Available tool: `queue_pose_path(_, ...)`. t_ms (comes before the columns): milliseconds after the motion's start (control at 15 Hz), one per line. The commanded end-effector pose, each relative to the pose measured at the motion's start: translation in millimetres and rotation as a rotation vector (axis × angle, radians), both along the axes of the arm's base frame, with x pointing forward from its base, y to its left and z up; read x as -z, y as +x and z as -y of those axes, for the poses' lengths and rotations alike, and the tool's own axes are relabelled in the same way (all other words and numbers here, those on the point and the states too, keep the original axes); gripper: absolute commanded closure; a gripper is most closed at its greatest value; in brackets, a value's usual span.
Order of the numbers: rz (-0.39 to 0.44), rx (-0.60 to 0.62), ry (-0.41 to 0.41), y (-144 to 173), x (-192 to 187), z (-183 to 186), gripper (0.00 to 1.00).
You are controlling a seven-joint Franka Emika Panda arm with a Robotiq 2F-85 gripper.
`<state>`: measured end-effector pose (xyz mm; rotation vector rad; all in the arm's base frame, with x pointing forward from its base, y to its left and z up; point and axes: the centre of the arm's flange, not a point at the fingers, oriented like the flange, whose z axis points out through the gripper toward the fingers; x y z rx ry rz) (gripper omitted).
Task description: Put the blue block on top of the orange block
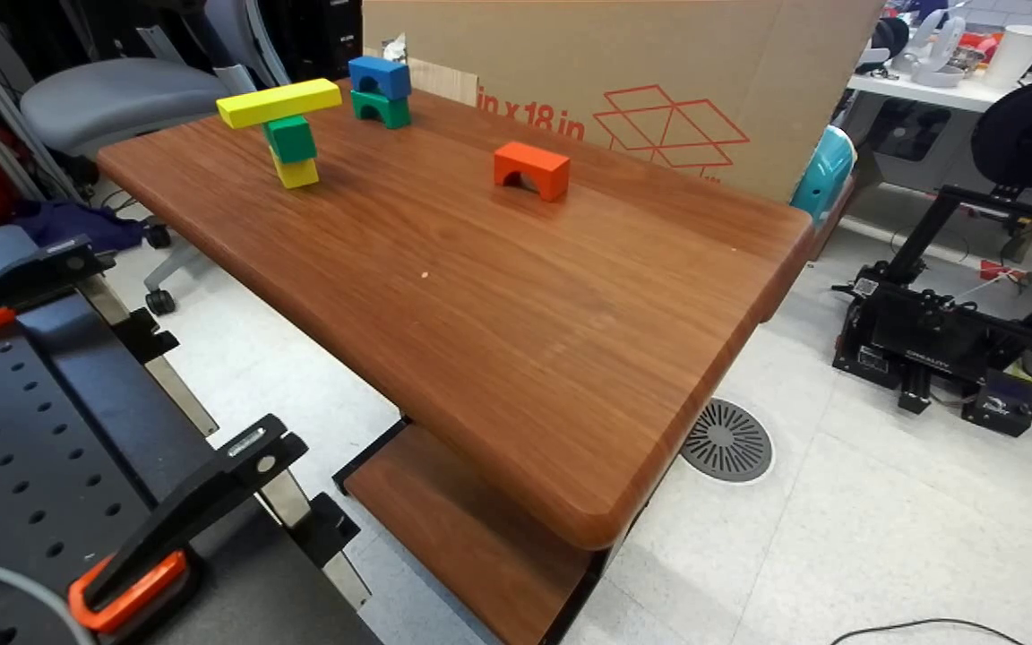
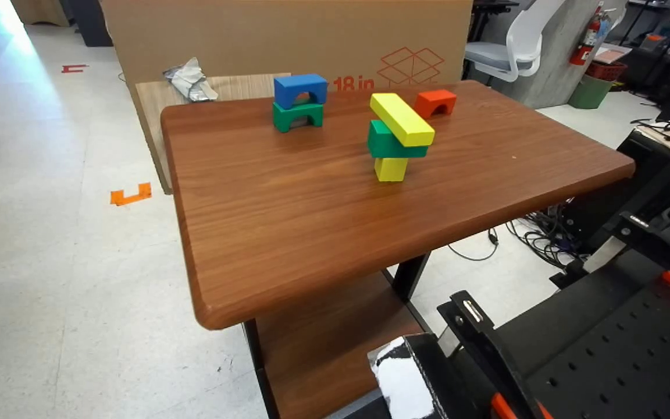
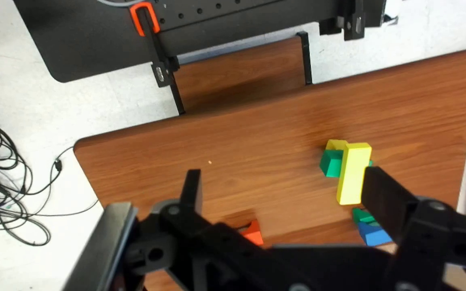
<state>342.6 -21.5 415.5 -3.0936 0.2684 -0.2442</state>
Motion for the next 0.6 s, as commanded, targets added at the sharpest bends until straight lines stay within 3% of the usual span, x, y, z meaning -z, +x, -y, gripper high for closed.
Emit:
queue_pose_path(0,0.06,0.019,-0.021,55,6,-43,0.0)
queue_pose_path(267,0.055,-0.081,-0.027,107,14,-82,0.0)
queue_pose_path(533,0.035,-0.147,-0.034,156,23,-98,0.0)
